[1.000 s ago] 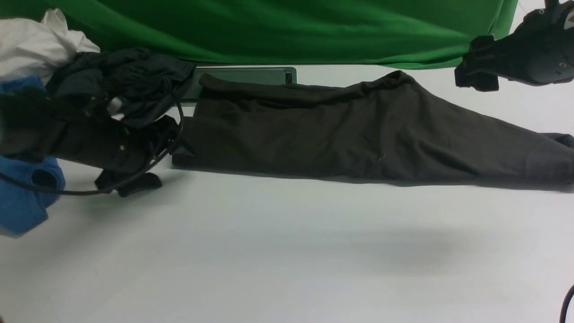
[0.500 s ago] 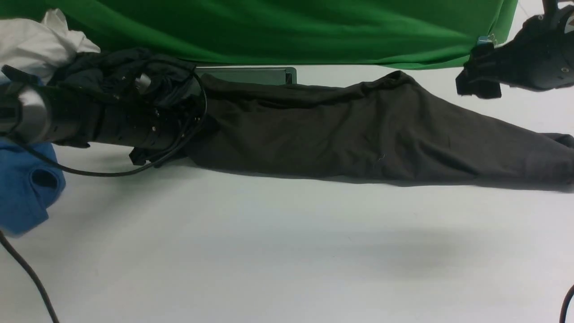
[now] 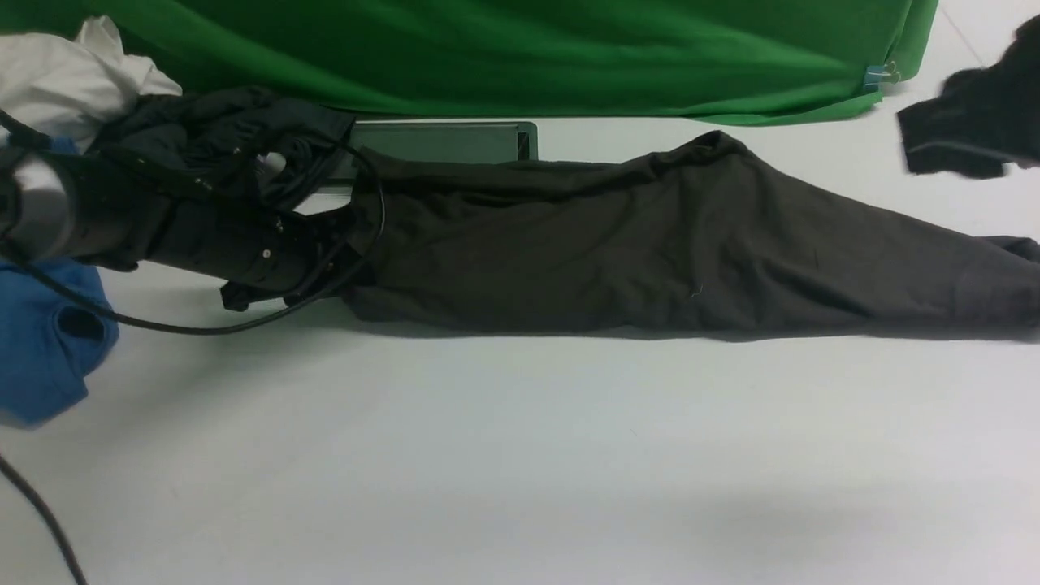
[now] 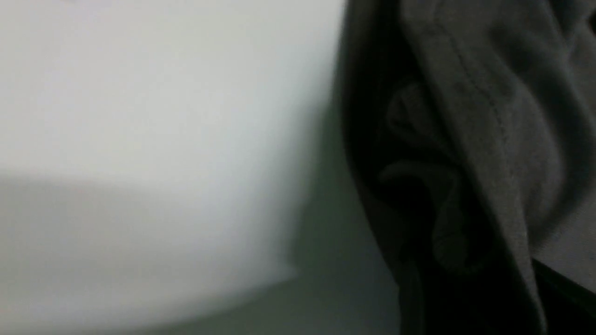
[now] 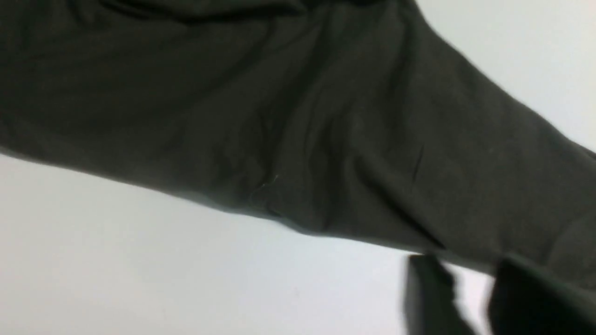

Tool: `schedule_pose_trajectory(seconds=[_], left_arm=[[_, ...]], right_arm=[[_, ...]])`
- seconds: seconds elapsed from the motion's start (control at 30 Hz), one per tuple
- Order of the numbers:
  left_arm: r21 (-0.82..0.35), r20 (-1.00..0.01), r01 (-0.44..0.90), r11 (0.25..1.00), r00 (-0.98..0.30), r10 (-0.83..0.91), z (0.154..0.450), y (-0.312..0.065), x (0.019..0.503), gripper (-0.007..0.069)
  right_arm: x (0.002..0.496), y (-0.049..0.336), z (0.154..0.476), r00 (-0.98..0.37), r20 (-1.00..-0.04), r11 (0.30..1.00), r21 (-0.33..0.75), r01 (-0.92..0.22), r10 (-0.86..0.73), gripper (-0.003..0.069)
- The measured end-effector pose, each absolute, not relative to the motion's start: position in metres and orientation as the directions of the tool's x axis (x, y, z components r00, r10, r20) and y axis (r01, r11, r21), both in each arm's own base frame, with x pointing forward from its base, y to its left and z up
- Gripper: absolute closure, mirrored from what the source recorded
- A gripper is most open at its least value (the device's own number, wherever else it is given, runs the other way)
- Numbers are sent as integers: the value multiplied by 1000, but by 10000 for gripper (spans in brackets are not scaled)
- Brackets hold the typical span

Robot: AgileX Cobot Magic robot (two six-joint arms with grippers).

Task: Fold a long-sleeved shirt on a white desktop.
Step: 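Grasp the waist and leg ends of the folded dark trousers and straighten them on the table, then fold the garment over onto itself on the table with the left gripper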

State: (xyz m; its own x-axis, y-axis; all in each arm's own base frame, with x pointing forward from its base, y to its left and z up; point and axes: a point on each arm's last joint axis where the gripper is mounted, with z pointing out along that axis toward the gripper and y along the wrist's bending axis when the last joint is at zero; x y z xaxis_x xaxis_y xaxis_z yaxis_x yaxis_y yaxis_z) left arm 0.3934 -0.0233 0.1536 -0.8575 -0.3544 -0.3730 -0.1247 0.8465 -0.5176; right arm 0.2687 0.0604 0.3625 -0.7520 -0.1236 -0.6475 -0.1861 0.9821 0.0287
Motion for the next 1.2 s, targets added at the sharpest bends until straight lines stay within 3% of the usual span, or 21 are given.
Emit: schedule_pose_trajectory(seconds=[0.07, 0.17, 0.37, 0.6, 0.83, 0.9, 0.93, 1.0, 1.07, 1.2], left_arm=[[-498, -395, -126, 858, -848, -353, 163, -22, 380, 506], [-450, -451, -133, 883, -820, -353, 176, -17, 356, 506], [-382, -480, -207, 901, -788, -385, 167, -7, 325, 506], [-410, -466, -292, 864, -747, -474, 169, 15, 322, 506], [-482, -535, -196, 854, -706, -464, 218, 24, 350, 506], [-496, -609, -91, 864, -672, -420, 252, 10, 369, 506], [-496, -615, -76, 865, -672, -412, 255, 6, 371, 506], [-490, -708, 75, 869, -616, -346, 297, -28, 394, 506], [-482, -750, 185, 857, -593, -294, 316, -64, 407, 506], [-460, -825, 452, 764, -536, -179, 346, -174, 433, 506]], right_arm=[[255, 57, 369, -736, -667, 982, 30, -186, -119, 619], [235, 53, 375, -711, -694, 982, 31, -187, -114, 638], [212, 48, 388, -663, -742, 981, 33, -190, -103, 641], [212, 48, 394, -611, -786, 981, 35, -192, -91, 641], [215, 48, 399, -562, -823, 980, 35, -195, -82, 641], [216, 48, 399, -555, -828, 980, 36, -196, -81, 641], [216, 48, 399, -555, -828, 980, 36, -196, -81, 641], [216, 48, 399, -555, -828, 980, 36, -196, -81, 641], [216, 48, 399, -554, -828, 980, 36, -196, -81, 641], [216, 48, 399, -555, -828, 980, 36, -195, -80, 639]])
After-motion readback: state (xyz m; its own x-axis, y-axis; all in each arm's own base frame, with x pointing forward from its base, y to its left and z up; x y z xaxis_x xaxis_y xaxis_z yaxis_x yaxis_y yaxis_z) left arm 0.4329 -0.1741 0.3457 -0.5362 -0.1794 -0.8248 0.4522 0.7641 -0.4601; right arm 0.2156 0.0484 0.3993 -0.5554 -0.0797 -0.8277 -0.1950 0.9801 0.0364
